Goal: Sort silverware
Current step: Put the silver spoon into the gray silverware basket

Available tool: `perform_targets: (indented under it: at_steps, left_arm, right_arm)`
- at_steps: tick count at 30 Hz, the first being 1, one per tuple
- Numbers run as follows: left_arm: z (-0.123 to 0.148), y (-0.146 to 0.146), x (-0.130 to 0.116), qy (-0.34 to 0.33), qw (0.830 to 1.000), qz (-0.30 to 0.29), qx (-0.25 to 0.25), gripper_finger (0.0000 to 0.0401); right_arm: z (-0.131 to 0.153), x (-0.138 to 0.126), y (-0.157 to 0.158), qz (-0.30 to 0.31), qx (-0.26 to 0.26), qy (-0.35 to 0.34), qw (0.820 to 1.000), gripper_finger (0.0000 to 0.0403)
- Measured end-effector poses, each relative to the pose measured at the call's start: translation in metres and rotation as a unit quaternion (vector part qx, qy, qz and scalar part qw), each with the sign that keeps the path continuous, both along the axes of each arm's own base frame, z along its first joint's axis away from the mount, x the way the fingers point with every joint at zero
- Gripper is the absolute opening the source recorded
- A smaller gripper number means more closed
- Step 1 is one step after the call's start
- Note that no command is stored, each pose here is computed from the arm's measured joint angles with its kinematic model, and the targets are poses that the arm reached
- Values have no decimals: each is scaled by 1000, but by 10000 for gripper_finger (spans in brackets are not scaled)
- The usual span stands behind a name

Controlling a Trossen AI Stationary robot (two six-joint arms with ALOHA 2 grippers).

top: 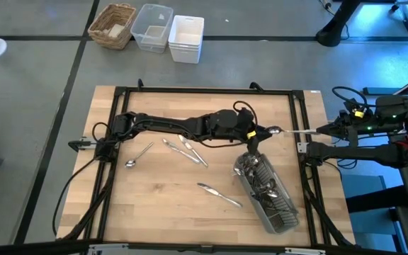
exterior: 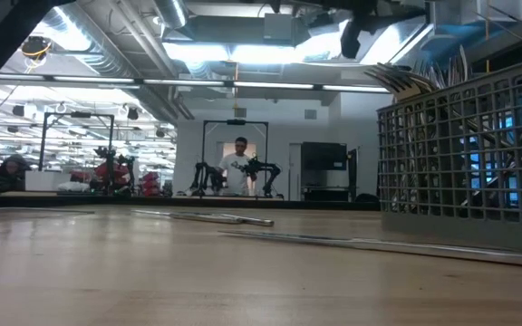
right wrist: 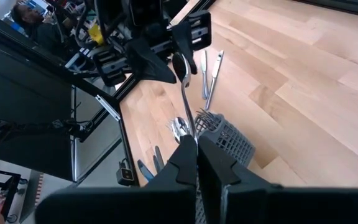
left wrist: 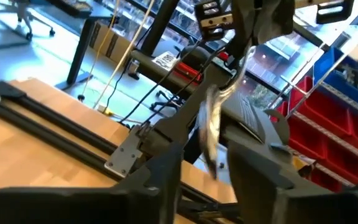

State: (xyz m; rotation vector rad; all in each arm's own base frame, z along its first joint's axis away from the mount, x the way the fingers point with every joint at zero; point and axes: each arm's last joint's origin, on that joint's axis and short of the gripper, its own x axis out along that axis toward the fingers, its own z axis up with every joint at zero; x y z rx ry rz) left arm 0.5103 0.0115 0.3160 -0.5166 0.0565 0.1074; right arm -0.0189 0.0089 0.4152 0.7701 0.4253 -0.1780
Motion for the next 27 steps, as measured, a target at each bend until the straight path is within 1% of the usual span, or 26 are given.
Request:
perform_targets:
  at_steps: [5, 9, 15, 18, 20, 24, 27]
  left_arm:
    - [1, 0, 0, -2, 1000, -1, 15, 54]
    - [1, 0, 0, -4, 1000, 2, 17, 13]
    - [1, 0, 0, -3, 1000, 2, 20, 6]
    - [1, 0, 0, -3, 1000, 3, 23, 5]
    - [1, 2, 0, -2, 999, 5, 33, 4]
    - [0, 7, -1, 14, 997, -1, 81, 2]
    - [8, 10, -7, 29, 993, -4, 115, 1]
  right_arm:
    - [0, 0, 0, 0, 0, 0, 1000, 1]
    - [0, 0, 0, 4, -3, 0, 1000, 1]
    - [0, 0, 0, 9, -10, 0, 1000, 1]
    - [0, 0, 0, 8, -10, 0, 1000, 10]
    - [0, 0, 0, 6, -9, 0, 1000, 26]
    - [0, 0, 0, 3, -10, 0, 1000, 74]
    - [0, 0, 0, 1, -10, 0, 1000, 107]
